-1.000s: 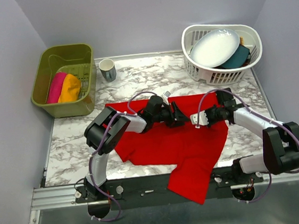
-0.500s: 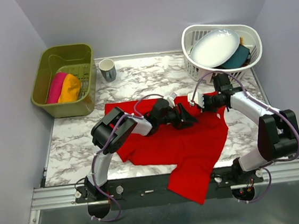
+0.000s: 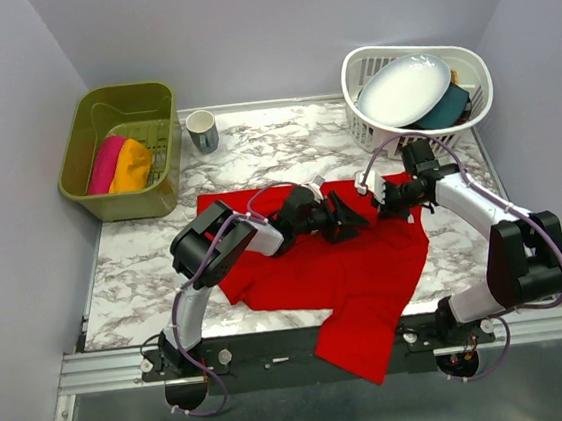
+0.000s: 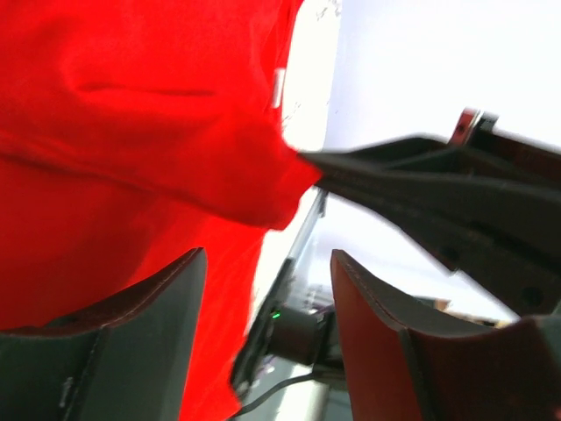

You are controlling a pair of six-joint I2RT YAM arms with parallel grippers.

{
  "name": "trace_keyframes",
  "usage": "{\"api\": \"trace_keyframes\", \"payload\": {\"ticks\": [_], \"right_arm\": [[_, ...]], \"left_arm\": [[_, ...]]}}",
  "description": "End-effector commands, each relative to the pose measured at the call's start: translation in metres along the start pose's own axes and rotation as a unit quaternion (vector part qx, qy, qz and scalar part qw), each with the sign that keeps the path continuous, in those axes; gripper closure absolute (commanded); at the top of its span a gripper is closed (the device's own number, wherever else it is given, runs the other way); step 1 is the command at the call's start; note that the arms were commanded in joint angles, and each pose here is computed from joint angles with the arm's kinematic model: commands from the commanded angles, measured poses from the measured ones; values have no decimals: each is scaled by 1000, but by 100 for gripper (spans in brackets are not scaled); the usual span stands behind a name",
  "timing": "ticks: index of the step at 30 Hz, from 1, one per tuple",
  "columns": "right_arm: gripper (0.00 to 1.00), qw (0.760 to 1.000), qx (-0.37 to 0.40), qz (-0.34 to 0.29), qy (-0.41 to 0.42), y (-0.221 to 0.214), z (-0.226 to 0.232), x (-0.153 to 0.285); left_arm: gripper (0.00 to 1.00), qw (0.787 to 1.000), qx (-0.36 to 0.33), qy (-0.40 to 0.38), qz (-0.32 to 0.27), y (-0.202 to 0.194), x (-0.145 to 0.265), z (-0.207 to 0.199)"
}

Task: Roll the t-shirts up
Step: Fold the T-shirt at the center of the board.

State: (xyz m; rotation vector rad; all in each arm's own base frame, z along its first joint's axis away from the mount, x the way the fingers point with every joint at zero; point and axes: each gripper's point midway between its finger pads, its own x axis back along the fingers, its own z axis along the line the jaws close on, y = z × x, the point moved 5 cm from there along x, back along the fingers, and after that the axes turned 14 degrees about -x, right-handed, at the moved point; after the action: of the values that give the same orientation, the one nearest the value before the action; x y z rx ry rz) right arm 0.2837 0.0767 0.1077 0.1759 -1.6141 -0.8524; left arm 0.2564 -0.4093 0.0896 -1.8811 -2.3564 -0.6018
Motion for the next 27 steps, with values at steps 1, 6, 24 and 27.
{"api": "trace_keyframes", "payload": {"ticks": [1,6,24,27], "right_arm": [[99,998,-51,-4,23,-4,18,3],[99,997,-69,1,26,-8,22,2],[99,992,-126,0,29,-5,24,-1],[99,992,-124,3,28,-5,24,-1]], "left_arm": [[31,996,80,34,-16,4,-12,-2],[31,988,139,62,-7,0,-17,2],[52,972,215,95,11,-16,-26,3],[57,972,214,91,11,-16,-28,3]]}}
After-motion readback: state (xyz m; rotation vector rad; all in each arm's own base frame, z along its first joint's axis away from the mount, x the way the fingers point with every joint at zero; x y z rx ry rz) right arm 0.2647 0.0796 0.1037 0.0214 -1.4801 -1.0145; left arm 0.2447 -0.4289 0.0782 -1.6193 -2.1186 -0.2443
